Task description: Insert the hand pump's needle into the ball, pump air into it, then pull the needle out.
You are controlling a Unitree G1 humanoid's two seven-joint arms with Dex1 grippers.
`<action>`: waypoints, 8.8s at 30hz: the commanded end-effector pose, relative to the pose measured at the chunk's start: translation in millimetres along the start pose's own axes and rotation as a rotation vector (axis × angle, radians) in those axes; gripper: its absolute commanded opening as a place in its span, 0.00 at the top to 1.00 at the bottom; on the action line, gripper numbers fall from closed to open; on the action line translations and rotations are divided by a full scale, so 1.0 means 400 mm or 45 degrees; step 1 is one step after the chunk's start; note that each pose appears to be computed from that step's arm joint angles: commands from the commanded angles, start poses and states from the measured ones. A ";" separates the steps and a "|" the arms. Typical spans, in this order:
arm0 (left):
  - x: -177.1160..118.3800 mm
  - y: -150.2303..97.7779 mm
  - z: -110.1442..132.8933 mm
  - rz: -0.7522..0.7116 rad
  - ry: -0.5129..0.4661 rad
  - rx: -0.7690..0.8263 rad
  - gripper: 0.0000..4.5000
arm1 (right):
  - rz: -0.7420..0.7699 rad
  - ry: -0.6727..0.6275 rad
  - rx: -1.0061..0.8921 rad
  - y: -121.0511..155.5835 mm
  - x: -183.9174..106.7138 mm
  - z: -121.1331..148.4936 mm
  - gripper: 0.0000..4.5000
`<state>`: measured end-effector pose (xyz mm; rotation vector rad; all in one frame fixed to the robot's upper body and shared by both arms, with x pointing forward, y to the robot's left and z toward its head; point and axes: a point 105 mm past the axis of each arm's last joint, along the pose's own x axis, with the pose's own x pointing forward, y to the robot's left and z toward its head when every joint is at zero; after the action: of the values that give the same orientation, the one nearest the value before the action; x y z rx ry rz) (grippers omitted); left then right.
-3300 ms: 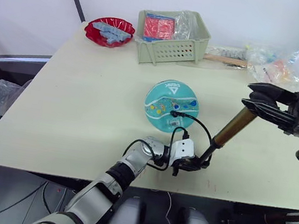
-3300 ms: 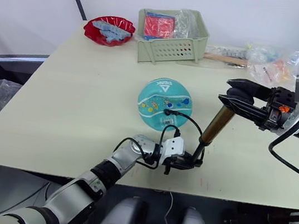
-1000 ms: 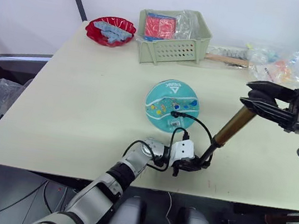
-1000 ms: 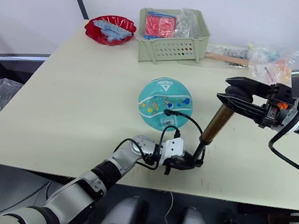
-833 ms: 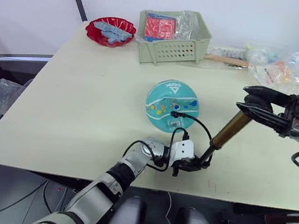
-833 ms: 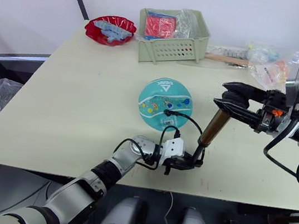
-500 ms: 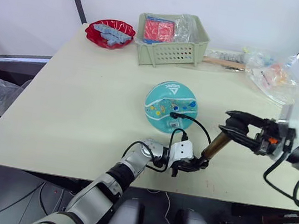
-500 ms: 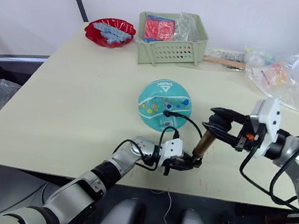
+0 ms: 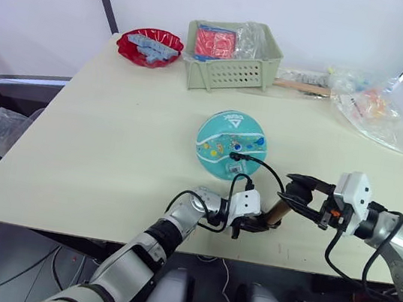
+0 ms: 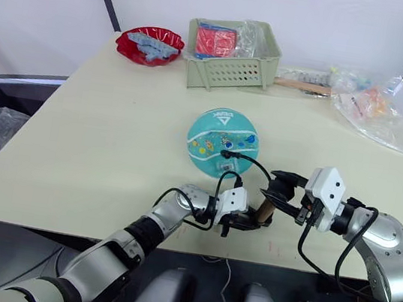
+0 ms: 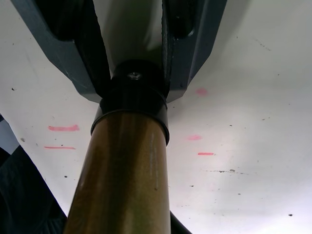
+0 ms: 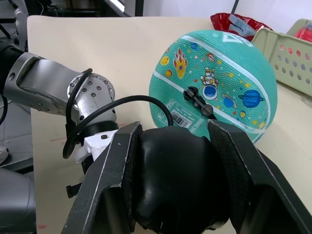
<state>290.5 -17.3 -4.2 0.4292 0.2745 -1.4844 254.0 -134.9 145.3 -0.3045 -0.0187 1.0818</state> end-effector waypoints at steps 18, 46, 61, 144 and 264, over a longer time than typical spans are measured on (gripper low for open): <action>-0.012 -0.031 -0.138 0.020 0.247 -0.145 0.76 | -0.040 -0.253 -0.078 -0.118 -0.084 0.319 0.64; -0.012 -0.041 -0.150 0.020 0.254 -0.162 0.76 | 0.023 0.061 0.055 -0.065 -0.060 0.103 0.64; -0.012 -0.043 -0.151 0.020 0.256 -0.163 0.76 | 0.016 0.145 0.080 -0.002 -0.006 -0.085 0.64; -0.014 -0.054 -0.163 0.001 0.277 -0.154 0.76 | -0.070 -0.052 -0.010 -0.088 -0.085 0.123 0.64; -0.004 -0.063 -0.161 -0.014 0.265 -0.159 0.76 | -0.005 0.224 0.031 -0.028 -0.055 -0.081 0.64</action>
<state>288.5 -27.5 -9.4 0.4341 0.2486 -1.4665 259.6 -158.1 154.0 -0.3707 0.0082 1.0730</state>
